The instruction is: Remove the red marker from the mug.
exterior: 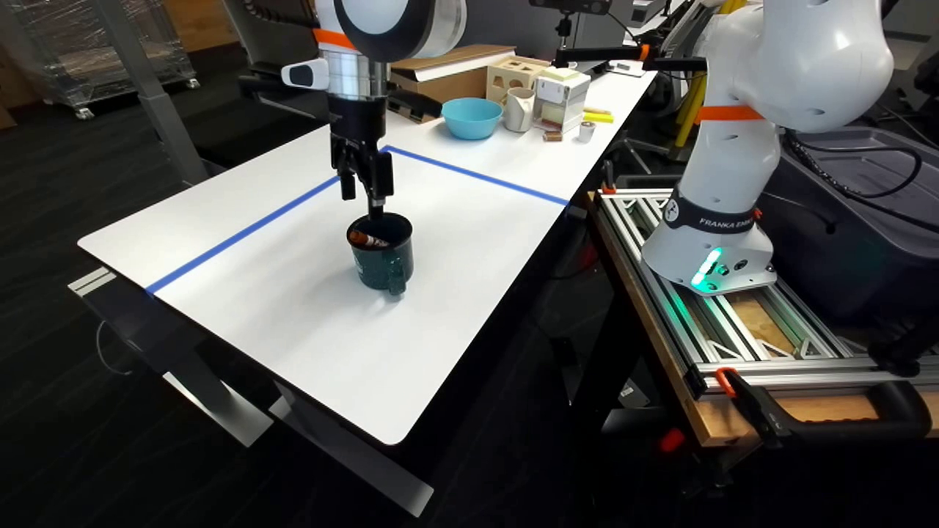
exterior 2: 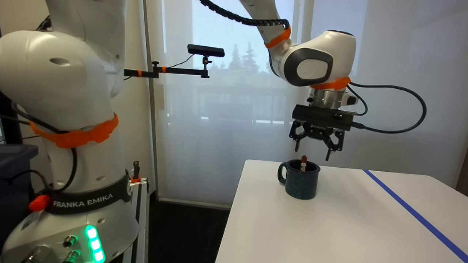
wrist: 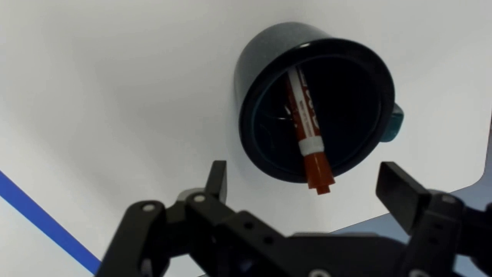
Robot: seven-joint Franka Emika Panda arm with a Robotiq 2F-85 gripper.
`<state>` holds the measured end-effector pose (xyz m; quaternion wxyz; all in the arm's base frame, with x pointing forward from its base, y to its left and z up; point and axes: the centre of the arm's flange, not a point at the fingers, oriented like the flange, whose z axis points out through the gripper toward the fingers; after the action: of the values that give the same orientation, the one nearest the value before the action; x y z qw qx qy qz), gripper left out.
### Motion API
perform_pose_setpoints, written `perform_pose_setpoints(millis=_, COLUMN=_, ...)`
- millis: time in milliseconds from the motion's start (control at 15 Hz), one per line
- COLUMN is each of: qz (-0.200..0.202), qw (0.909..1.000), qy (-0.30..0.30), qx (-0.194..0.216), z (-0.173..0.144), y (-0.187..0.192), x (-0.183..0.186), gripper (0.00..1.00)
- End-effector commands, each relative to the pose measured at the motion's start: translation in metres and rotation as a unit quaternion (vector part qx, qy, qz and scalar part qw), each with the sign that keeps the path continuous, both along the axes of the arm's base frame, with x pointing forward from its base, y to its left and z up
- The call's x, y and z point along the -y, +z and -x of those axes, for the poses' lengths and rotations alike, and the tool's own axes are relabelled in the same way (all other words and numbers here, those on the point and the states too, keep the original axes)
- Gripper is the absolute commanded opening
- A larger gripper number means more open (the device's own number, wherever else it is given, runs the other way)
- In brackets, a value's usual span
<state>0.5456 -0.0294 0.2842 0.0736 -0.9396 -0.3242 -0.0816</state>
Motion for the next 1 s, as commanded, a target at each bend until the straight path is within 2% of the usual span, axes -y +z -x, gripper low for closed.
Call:
perform_pose_setpoints(millis=0, qz=-0.005, qw=0.9992, qy=0.039, qx=-0.002, z=0.003, y=-0.005, x=-0.002, gripper=1.00)
perform_pose_setpoints(millis=267, qz=-0.003, qw=0.9972, qy=0.074, qx=-0.009, z=0.004, y=-0.012, x=-0.012, gripper=1.00)
perform_pose_setpoints(millis=667, qz=-0.005, qw=0.9958, qy=0.091, qx=-0.010, z=0.007, y=-0.014, x=-0.018, gripper=1.00)
perform_pose_setpoints(millis=733, qz=-0.006, qw=0.9957, qy=0.091, qx=-0.010, z=0.007, y=-0.015, x=-0.019, gripper=0.91)
perform_pose_setpoints(millis=867, qz=-0.008, qw=0.9956, qy=0.092, qx=-0.010, z=0.006, y=-0.017, x=-0.021, gripper=0.66)
perform_pose_setpoints(millis=933, qz=-0.008, qw=0.9956, qy=0.093, qx=-0.010, z=0.006, y=-0.018, x=-0.022, gripper=0.58)
